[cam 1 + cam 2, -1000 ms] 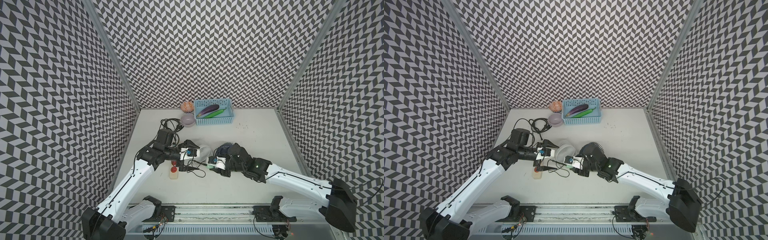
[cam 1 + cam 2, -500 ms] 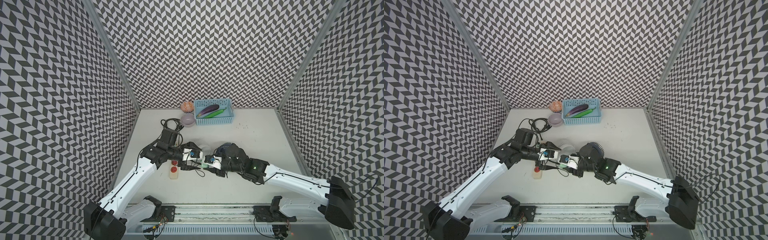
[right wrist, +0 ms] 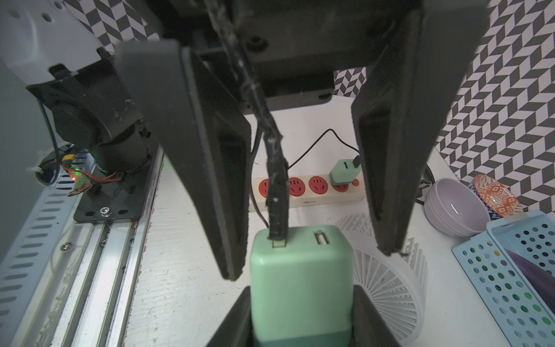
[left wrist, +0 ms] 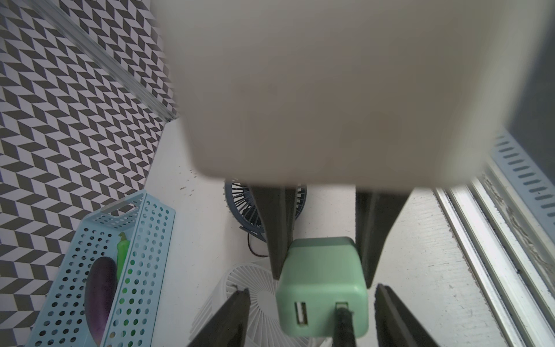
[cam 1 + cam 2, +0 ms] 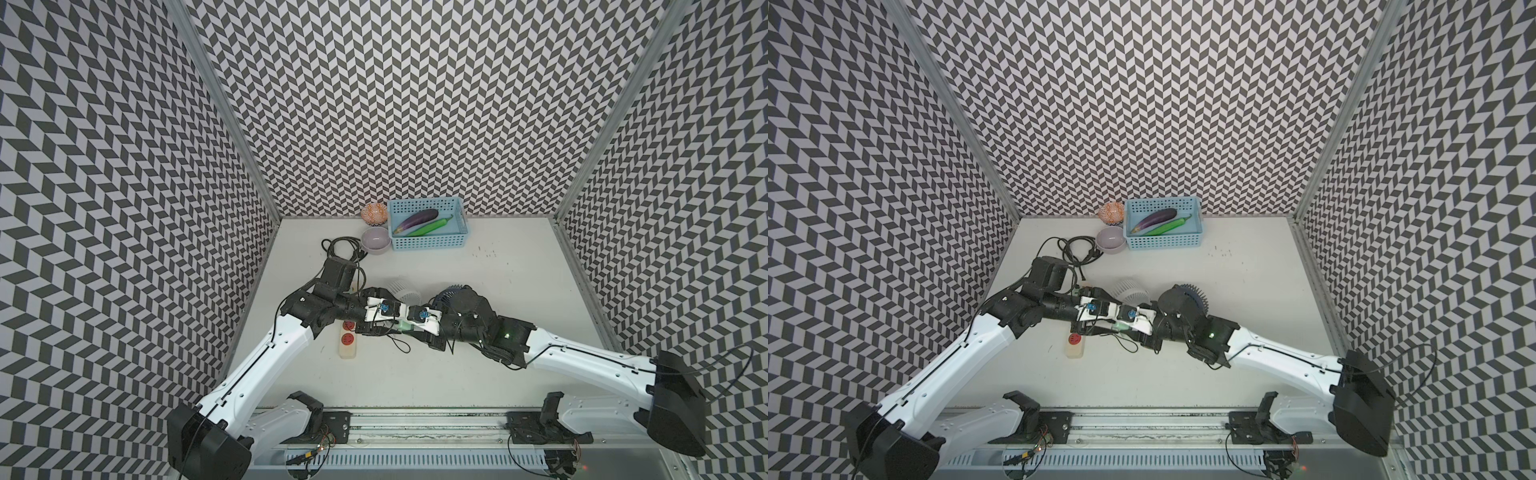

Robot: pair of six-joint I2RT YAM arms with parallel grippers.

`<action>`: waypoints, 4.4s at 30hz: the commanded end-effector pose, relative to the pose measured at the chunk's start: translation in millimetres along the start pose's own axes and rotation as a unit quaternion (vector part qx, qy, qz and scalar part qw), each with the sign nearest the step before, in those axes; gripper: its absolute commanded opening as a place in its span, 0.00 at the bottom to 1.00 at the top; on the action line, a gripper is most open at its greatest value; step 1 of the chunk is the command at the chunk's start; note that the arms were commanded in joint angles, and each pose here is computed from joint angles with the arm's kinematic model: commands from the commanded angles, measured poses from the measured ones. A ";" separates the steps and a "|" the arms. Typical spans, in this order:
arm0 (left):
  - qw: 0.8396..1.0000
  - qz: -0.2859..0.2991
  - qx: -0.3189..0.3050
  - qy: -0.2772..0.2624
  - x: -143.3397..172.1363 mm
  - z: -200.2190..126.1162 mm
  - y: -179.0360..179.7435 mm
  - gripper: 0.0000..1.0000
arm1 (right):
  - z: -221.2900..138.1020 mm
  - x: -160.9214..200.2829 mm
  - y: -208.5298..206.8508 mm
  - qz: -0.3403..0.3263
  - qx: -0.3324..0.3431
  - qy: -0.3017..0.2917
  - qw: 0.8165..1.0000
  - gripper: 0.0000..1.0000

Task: Plug the desk fan into the power strip
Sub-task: Pick up the plug from the center of the board.

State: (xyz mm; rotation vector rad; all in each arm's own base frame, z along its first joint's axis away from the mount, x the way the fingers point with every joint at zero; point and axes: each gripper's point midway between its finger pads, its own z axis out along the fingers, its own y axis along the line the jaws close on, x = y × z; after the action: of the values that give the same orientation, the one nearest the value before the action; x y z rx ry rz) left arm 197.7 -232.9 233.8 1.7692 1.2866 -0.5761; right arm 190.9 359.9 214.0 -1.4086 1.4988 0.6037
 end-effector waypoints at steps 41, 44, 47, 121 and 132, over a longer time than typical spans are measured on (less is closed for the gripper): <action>0.998 0.028 -0.002 0.049 13.3 -0.3 -0.6 0.51 | -0.8 -33.8 -13.8 -0.024 0.029 -0.046 0.998 0.00; 0.998 0.029 -0.002 0.050 13.7 -0.2 -0.4 0.50 | -0.9 -35.5 -14.0 -0.024 0.029 -0.049 0.998 0.00; 0.998 0.030 0.000 0.047 12.6 0.5 -0.9 0.50 | -1.7 -39.2 -13.8 -0.023 0.028 -0.056 0.998 0.00; 0.996 -0.025 -0.009 0.089 43.9 -8.9 -9.3 0.00 | -48.7 8.4 -20.2 -0.109 0.115 -0.006 0.987 1.00; 0.985 -0.068 0.024 0.158 78.6 -25.2 -41.9 0.00 | -106.1 66.4 -72.1 -0.044 0.218 0.023 0.975 1.00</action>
State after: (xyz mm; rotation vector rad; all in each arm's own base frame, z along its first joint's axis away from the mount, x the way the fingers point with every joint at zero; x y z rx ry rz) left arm 201.4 -174.1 174.8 1.8293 1.6007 -0.3982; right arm 232.2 234.8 216.3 -1.1932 1.4834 0.1835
